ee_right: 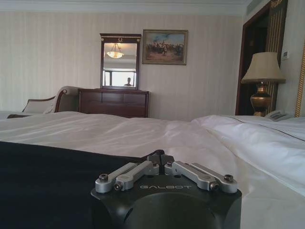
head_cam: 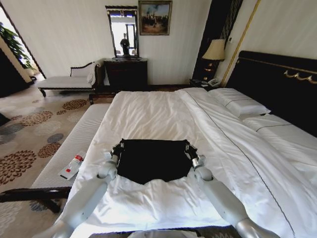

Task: Fold the clothes on the bed.

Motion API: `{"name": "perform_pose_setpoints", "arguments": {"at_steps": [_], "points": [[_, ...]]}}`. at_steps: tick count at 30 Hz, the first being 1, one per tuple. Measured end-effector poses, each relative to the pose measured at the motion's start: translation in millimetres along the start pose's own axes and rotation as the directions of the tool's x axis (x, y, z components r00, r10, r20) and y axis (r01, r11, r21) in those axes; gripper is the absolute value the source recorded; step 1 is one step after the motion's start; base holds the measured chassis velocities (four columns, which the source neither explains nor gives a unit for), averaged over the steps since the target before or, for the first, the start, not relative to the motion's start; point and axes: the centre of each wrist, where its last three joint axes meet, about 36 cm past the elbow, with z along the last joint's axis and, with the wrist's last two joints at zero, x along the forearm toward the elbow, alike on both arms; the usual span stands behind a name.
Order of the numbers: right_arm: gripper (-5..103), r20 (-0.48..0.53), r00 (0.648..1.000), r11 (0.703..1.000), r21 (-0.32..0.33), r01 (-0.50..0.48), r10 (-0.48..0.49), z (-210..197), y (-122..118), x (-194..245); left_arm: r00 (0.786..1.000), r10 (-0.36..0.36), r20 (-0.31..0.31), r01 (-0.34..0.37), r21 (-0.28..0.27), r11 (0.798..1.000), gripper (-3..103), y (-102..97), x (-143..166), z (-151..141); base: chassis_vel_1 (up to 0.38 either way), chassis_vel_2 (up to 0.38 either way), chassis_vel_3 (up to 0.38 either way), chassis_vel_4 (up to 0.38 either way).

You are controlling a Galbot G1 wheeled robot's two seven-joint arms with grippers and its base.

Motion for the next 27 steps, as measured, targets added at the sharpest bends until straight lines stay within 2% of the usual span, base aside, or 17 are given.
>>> {"name": "perform_pose_setpoints", "arguments": {"at_steps": [3, 11, 14, 21, 27], "points": [[0, 0.010, 1.000, 1.000, 0.019, 0.019, -0.019, 3.6, 7.3, 18.2, 1.000, -0.004, 0.000, 0.004, 0.002, 1.000, 1, 1.1, 24.7, 7.2, 0.000, 0.000, 0.000, 0.000], [0, -0.002, 0.999, 0.998, 0.045, 0.033, -0.032, 17.9, 17.2, 51.8, 1.000, -0.026, 0.008, 0.026, 0.002, 1.000, 1, 9.5, 48.4, 9.0, 0.000, 0.000, 0.000, 0.000], [0, -0.024, 0.999, 0.998, 0.049, 0.041, -0.040, 28.5, 26.6, 78.7, 1.000, -0.014, 0.000, 0.014, -0.008, 1.000, 1, 8.8, 69.9, 11.1, 0.000, 0.000, 0.000, 0.000], [0, -0.036, 0.998, 0.998, 0.044, 0.048, -0.047, 35.6, 39.5, 102.0, 1.000, 0.001, -0.009, -0.001, -0.030, 1.000, 1, 3.4, 85.3, 21.3, 0.000, 0.000, 0.000, 0.000], [0, -0.022, 0.999, 0.999, 0.046, 0.029, -0.028, 30.1, 34.9, 108.1, 1.000, 0.015, -0.019, -0.016, -0.069, 0.997, 1, 0.0, 91.5, 31.0, 0.000, 0.000, 0.000, 0.000]]}}
